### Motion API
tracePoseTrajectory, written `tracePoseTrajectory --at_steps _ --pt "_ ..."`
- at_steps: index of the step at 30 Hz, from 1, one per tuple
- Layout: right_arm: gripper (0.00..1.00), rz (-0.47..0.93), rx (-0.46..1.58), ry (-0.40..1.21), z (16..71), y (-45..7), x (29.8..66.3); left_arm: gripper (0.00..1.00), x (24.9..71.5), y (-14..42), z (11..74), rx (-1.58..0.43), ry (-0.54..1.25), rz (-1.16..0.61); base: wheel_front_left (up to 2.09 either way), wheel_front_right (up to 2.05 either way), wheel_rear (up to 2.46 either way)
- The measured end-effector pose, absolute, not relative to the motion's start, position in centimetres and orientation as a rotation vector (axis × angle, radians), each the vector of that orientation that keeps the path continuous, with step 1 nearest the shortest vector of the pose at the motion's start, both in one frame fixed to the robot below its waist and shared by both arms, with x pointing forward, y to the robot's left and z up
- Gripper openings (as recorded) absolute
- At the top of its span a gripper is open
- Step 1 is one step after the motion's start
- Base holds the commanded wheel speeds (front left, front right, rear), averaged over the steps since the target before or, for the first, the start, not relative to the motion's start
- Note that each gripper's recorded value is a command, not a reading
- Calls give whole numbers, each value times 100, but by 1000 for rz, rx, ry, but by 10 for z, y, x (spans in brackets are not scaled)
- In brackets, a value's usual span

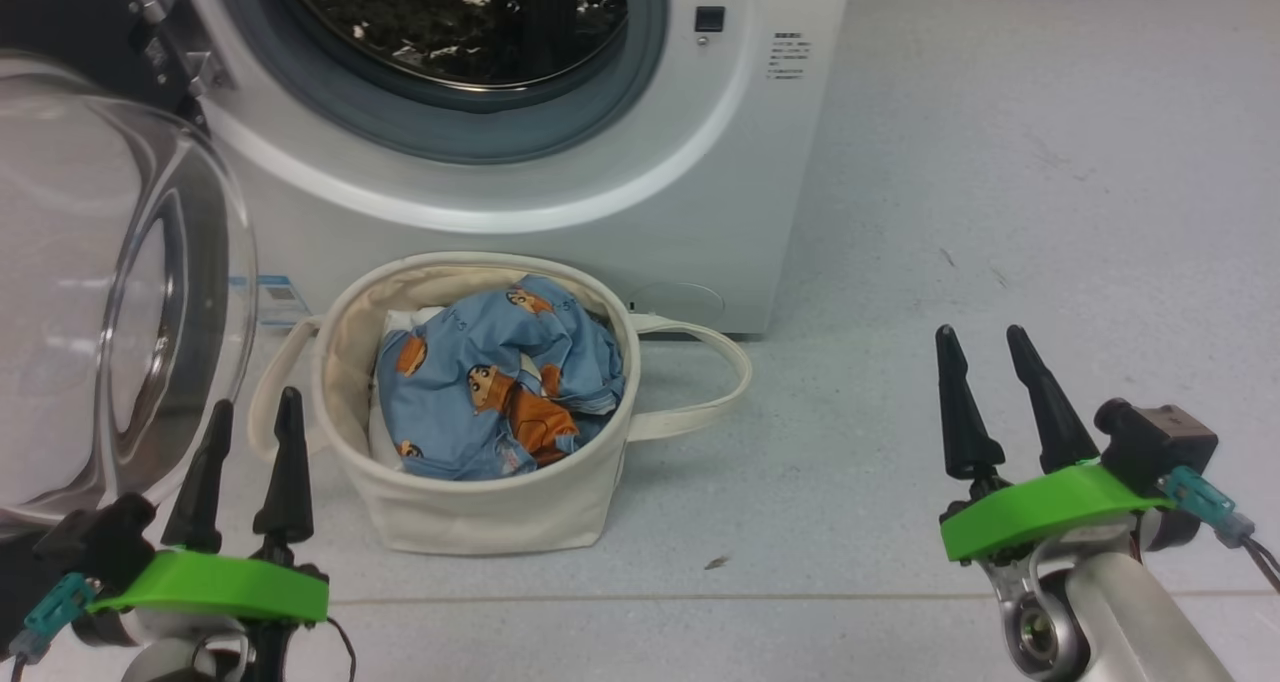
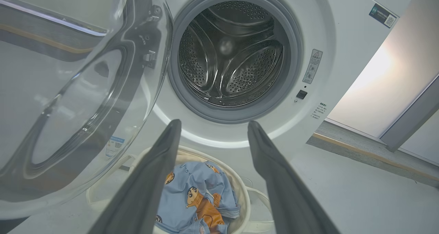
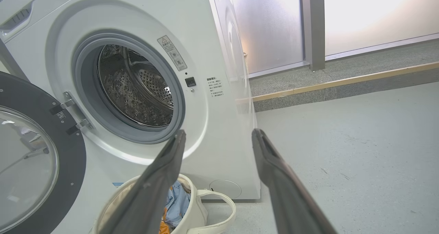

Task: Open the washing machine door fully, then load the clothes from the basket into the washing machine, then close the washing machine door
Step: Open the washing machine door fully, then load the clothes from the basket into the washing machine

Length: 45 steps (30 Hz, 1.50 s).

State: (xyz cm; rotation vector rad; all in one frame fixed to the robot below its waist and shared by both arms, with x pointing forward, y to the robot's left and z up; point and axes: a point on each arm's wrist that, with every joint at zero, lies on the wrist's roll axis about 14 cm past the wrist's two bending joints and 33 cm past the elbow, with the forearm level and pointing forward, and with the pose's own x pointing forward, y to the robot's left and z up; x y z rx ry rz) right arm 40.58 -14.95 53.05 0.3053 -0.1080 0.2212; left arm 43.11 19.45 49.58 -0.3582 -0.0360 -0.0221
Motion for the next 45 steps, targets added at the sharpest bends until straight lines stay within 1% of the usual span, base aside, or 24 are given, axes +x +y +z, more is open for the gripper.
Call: tracePoseTrajectory --at_steps 8,34,39,45 --pt "100 208 295 -114 532 -155 405 100 433 196 497 -361 -42 -24 0 0 0" --pt "100 240 289 -140 541 -145 416 100 419 220 486 -356 -17 46 3 -2 -1" --pt "100 244 291 -136 540 -143 418 100 418 223 484 -348 -11 52 54 -31 -23" --pt "100 252 295 -128 537 -139 420 100 416 230 481 -343 -3 71 137 -92 -45"
